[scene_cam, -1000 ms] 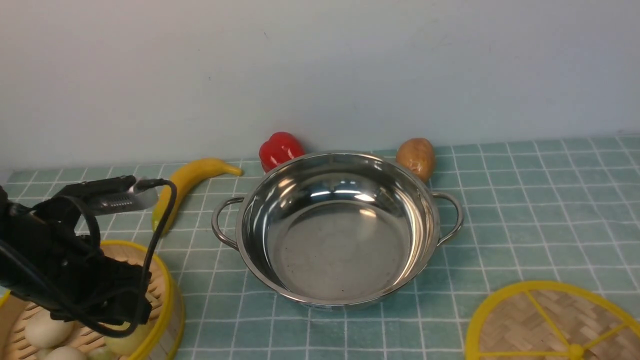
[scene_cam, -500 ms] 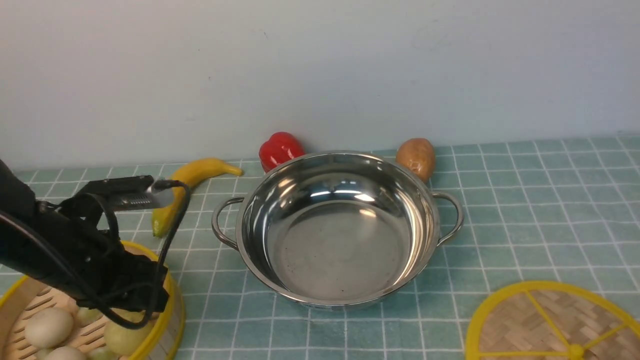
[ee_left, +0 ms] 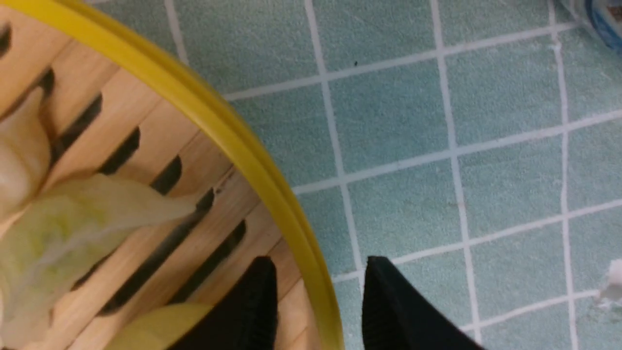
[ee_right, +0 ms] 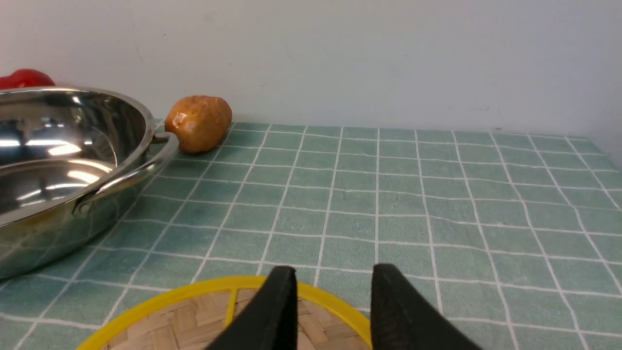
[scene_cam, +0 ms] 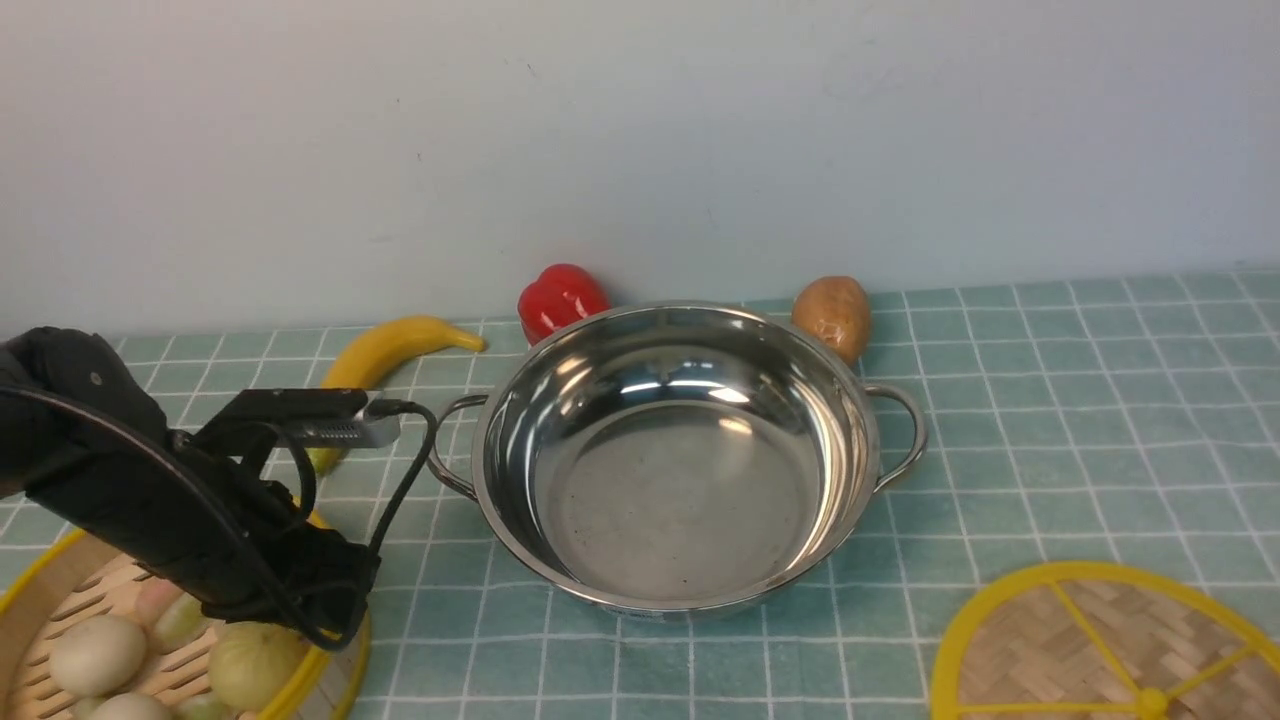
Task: Place the steamer in the pot on the blue tablecloth, and put the lid on the steamer.
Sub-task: 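Grasp the rim of the steamer basket holding the buns with the left gripper, then place the bamboo steamer basket with dumplings into the steel pot with the left gripper, then move the gripper down to the bamboo steamer lid and grasp its center knob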
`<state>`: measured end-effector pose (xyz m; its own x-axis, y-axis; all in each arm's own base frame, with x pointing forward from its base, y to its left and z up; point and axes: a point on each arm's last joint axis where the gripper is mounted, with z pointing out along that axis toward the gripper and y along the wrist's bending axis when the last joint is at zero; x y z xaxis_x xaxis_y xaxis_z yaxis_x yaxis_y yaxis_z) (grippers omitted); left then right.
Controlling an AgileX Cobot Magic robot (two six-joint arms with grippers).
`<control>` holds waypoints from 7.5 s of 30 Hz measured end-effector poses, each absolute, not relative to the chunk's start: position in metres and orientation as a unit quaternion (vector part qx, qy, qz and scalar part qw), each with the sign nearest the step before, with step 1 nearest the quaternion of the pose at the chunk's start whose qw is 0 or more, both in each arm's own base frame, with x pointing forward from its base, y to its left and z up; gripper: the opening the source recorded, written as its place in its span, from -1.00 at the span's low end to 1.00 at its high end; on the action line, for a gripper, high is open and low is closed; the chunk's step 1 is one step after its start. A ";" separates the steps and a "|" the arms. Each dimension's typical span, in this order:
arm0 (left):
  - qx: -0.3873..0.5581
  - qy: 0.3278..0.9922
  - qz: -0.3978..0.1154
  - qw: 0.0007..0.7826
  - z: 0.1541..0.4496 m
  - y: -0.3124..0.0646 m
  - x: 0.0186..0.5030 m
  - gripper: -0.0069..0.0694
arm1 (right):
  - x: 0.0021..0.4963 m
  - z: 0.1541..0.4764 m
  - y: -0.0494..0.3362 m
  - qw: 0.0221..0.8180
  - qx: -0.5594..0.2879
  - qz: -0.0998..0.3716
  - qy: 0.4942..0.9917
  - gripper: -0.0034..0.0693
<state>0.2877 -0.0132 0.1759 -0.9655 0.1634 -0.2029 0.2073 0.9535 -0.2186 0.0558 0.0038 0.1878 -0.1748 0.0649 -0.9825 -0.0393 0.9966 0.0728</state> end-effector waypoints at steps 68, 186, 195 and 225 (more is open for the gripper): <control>0.599 0.789 -0.052 0.122 0.296 -0.205 0.318 -0.74 | 0.056 0.188 0.004 0.642 0.009 0.041 0.765 -0.25; 0.013 0.832 0.054 0.552 0.231 0.006 0.079 -0.76 | 0.056 0.188 0.004 0.642 0.009 0.041 0.765 -0.25; 0.025 0.806 0.073 0.587 0.180 0.002 0.053 -0.68 | 0.056 0.188 0.004 0.642 0.009 0.041 0.765 -0.25; 0.051 0.817 0.112 0.564 0.173 0.005 0.051 -0.54 | 0.056 0.188 0.004 0.643 0.008 0.040 0.765 -0.25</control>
